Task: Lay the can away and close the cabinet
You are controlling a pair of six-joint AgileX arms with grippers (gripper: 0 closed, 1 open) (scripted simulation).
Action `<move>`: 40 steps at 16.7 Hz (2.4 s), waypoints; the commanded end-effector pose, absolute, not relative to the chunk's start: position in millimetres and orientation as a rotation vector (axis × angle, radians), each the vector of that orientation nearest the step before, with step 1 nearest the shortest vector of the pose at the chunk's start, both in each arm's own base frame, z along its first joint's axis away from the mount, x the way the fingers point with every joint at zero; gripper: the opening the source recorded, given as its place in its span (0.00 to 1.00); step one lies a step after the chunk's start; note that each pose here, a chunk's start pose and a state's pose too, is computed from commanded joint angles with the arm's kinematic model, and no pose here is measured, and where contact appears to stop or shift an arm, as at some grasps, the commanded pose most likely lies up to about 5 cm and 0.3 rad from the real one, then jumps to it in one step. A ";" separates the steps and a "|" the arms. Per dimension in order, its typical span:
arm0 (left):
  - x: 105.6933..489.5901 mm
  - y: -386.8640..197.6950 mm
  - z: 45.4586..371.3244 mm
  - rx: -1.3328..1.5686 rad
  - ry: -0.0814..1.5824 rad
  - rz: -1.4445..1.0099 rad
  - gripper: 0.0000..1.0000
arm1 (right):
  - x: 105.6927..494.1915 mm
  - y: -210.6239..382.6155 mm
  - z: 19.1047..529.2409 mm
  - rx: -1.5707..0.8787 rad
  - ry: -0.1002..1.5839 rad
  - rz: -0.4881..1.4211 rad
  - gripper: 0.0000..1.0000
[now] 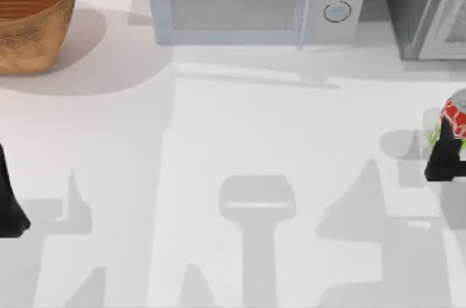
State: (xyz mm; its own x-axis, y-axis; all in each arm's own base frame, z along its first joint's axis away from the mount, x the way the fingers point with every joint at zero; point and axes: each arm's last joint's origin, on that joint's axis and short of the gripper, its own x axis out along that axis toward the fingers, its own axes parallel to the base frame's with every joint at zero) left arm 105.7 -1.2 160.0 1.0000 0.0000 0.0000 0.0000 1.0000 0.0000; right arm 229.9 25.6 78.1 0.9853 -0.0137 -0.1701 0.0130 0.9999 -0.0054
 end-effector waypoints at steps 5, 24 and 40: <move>105.7 -1.2 160.0 0.000 0.000 0.000 1.00 | 230.5 29.9 49.2 -0.001 0.192 -0.010 1.00; 105.7 -1.2 160.0 0.000 0.000 0.000 1.00 | 266.7 30.5 37.0 -0.001 0.194 -0.010 1.00; 105.7 -1.2 160.0 0.000 0.000 0.000 1.00 | 289.1 29.7 34.9 -0.001 0.194 -0.010 0.77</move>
